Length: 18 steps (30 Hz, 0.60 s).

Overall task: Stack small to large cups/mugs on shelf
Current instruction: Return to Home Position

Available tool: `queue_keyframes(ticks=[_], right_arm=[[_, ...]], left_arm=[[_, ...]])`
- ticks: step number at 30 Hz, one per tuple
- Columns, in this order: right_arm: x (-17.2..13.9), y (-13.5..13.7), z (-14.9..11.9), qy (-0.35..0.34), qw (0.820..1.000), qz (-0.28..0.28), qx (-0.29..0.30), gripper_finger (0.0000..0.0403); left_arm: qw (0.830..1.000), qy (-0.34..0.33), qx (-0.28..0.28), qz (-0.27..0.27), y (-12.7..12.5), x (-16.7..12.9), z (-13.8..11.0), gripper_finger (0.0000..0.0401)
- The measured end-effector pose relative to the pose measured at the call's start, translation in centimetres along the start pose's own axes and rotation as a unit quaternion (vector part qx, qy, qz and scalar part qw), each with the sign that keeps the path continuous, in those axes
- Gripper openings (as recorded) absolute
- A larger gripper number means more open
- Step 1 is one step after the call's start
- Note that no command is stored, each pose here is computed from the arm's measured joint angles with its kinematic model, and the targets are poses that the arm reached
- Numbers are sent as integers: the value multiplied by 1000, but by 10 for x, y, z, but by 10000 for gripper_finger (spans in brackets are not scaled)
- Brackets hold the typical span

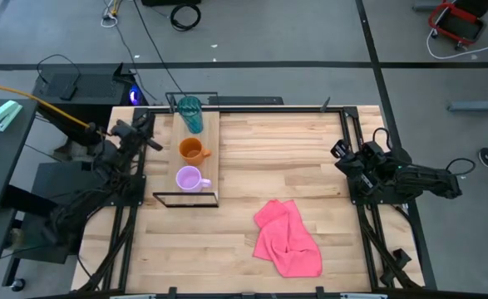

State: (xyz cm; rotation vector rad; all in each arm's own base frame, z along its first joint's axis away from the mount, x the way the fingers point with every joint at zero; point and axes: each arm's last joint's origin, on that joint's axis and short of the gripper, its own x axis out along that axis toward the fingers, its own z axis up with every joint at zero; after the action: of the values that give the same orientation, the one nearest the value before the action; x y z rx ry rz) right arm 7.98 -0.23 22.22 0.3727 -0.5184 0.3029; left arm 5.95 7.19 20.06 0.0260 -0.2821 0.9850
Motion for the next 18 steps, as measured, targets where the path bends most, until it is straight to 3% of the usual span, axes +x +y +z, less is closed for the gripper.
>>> queue_keyframes(ticks=[7,18], right_arm=[[0,0,0,0,1000,0,-6,13],[0,0,-1,3,999,-2,-36,13]], left_arm=[[997,9,18,69,13,1,-2,35],[995,59,31,77,21,0,-11,23]])
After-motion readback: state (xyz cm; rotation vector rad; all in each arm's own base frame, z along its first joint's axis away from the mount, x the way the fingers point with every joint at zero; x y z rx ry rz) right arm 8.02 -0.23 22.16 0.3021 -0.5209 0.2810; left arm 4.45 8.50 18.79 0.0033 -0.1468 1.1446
